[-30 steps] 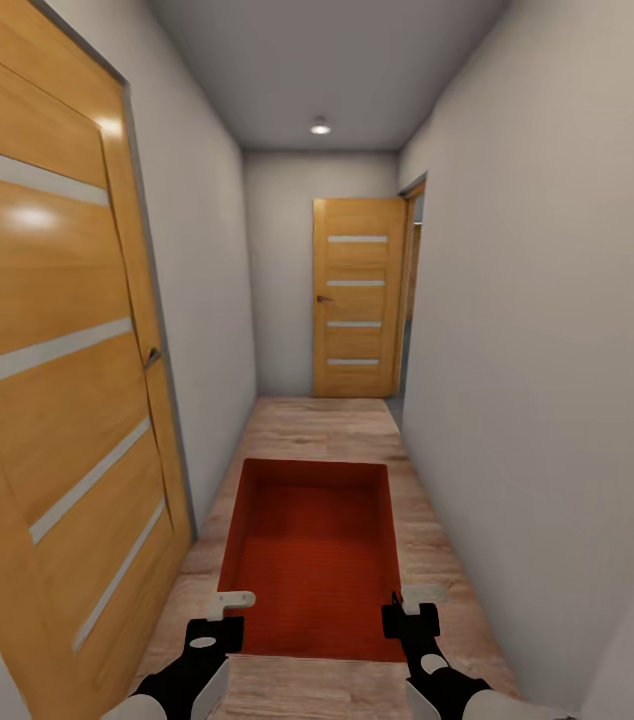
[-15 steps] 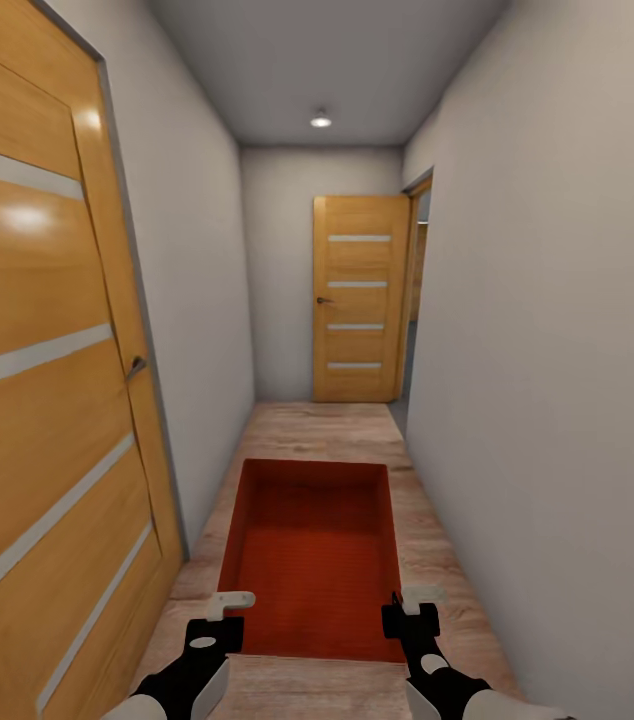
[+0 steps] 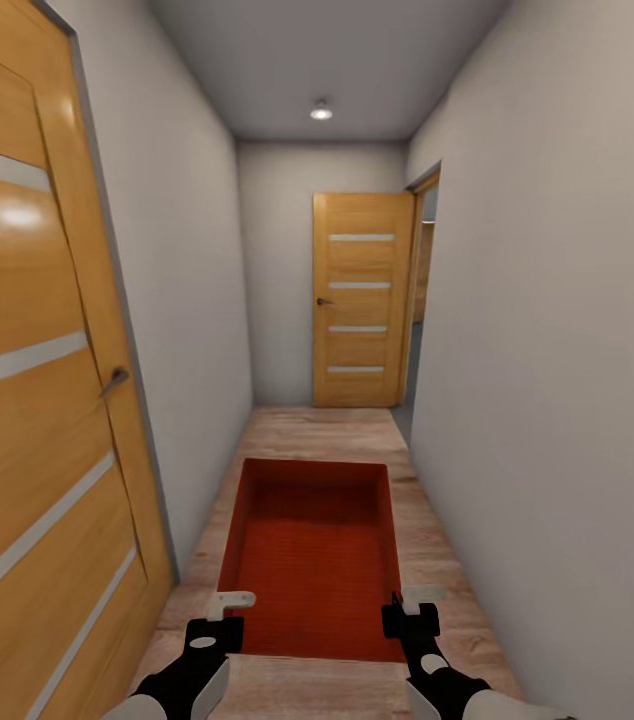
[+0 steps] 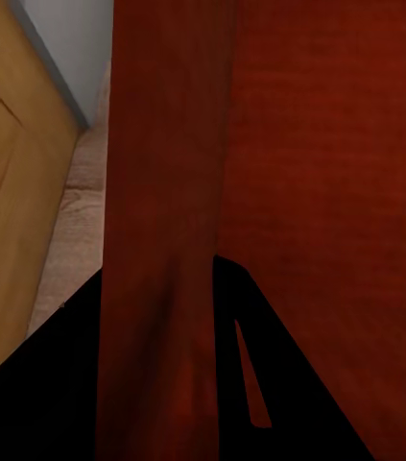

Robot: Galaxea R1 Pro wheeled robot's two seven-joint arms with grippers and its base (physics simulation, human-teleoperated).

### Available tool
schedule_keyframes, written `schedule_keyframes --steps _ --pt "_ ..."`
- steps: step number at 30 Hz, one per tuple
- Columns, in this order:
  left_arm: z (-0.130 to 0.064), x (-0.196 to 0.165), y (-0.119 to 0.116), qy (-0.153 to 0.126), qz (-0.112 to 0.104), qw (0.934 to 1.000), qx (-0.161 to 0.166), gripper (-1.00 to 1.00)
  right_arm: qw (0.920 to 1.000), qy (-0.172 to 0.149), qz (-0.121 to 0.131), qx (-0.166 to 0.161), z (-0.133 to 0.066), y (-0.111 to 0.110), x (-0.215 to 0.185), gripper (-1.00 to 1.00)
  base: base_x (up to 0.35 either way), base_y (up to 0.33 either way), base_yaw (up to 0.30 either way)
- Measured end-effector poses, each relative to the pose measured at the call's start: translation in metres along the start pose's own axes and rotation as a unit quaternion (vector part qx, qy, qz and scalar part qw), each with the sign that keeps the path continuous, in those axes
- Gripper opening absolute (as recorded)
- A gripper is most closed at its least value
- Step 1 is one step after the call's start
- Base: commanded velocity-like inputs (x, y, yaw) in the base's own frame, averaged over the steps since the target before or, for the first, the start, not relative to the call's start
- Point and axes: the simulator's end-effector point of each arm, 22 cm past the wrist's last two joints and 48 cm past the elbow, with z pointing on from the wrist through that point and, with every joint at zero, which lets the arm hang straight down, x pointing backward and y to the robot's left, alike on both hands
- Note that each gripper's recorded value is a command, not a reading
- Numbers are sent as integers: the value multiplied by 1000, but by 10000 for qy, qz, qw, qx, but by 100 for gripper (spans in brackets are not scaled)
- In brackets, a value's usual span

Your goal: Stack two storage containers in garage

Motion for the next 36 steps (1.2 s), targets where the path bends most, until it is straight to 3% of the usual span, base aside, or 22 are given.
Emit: schedule_keyframes --steps 36 --pt "0 -1 0 -10 2 10000 4 -100 10000 -10 12 -6 0 -1 0 -100 323 0 0"
